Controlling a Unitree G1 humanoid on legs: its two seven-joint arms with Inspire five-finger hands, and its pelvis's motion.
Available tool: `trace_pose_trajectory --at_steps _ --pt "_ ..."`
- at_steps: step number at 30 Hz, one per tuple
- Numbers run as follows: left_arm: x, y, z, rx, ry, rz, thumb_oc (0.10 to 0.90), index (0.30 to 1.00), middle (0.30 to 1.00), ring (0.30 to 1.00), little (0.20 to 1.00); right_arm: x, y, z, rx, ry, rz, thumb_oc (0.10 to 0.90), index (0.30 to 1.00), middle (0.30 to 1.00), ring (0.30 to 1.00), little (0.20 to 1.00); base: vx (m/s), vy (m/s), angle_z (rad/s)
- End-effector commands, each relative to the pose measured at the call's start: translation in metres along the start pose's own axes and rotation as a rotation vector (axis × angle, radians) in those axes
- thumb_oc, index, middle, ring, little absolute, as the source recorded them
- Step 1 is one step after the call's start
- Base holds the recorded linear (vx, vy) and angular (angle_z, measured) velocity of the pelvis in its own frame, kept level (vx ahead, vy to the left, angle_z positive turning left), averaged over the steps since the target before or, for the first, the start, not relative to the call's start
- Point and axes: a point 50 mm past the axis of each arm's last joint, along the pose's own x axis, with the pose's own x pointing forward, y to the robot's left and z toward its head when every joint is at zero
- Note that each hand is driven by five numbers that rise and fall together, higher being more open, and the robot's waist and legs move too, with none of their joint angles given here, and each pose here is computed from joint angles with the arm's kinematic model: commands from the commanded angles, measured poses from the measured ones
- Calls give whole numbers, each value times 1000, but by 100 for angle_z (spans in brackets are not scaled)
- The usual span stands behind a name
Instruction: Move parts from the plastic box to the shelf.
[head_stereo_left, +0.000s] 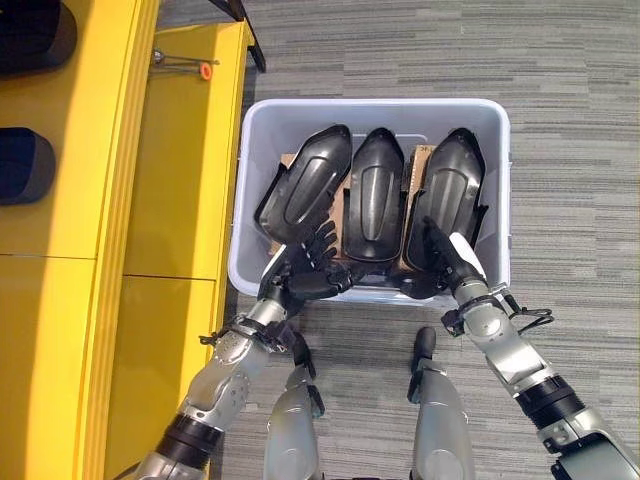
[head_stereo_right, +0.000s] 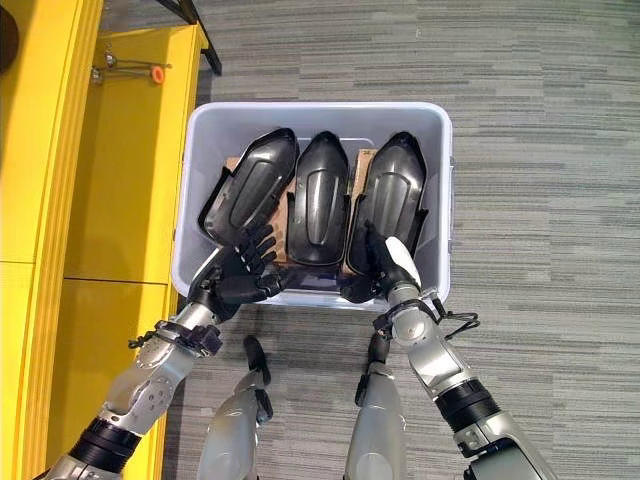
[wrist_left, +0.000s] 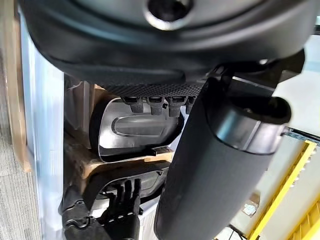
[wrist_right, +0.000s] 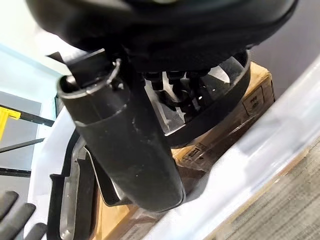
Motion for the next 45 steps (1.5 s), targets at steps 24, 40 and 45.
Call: trace_pose_trajectory --at_steps 24,40,45 --pt "13 -20 43 17 -204 -125 900 1000 1000 1000 1000 16 -34 56 -89 -208 -212 900 1000 1000 1000 1000 0 0 0" --pt "20 -24 48 20 -206 -142 900 1000 1000 1000 1000 36 -56 63 -312 -182 -350 900 1000 1000 1000 1000 0 0 0" --pt "21 -24 48 18 -208 -154 900 1000 1000 1000 1000 40 -53 58 -317 -150 -333 900 1000 1000 1000 1000 -7 10 2"
